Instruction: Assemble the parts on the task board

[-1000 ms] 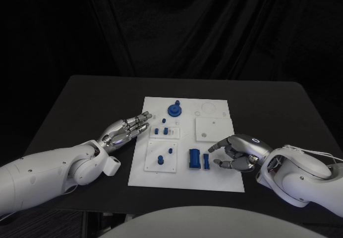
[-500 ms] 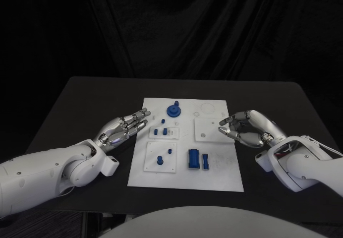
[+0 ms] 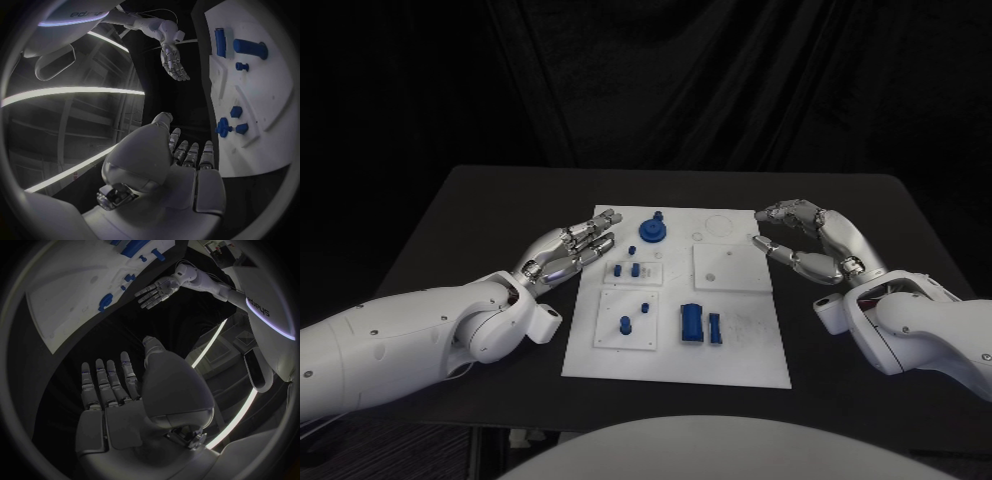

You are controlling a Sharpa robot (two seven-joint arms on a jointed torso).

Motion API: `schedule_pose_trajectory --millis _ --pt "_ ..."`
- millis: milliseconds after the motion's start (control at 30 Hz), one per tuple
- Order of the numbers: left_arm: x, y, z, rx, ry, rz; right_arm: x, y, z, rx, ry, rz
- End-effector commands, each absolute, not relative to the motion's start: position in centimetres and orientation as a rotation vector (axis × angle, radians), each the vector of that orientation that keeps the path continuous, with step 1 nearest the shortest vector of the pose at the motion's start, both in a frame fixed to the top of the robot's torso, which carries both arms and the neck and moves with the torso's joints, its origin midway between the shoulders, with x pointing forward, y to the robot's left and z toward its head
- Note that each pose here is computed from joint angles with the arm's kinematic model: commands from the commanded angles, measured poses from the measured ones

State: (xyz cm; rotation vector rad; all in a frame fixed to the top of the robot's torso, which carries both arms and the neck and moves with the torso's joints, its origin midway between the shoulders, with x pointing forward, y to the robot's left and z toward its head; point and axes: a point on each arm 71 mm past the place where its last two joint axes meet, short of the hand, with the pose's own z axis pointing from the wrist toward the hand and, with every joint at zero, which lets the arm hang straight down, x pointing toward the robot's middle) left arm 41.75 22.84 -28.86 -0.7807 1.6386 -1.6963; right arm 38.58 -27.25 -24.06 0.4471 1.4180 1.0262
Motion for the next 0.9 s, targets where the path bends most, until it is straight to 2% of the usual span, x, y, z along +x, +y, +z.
schedule_pose_trajectory --millis 33,133,167,267,567,900 --pt "42.0 22.5 -28.2 -0.724 1.531 -1.76 38.6 -27.1 -24.5 0.453 1.423 1.095" --pt "42.2 22.1 -28.3 -0.719 1.529 -1.765 38.6 -27.0 -25.0 0.453 1.436 1.102" --pt "42.1 22.2 -29.0 -0.774 1.639 -1.698 38.8 -27.2 -24.7 0.452 1.427 1.046" --pt "42.2 22.2 -29.0 -0.778 1.632 -1.692 38.9 -27.1 -24.7 0.461 1.424 1.048" --pt "43.4 21.4 -27.6 -0.85 1.535 -1.604 40.7 -25.7 -24.2 0.603 1.384 1.083" --pt "45.4 20.0 -24.4 -1.057 1.329 -1.382 44.3 -21.9 -23.1 0.963 1.283 1.172"
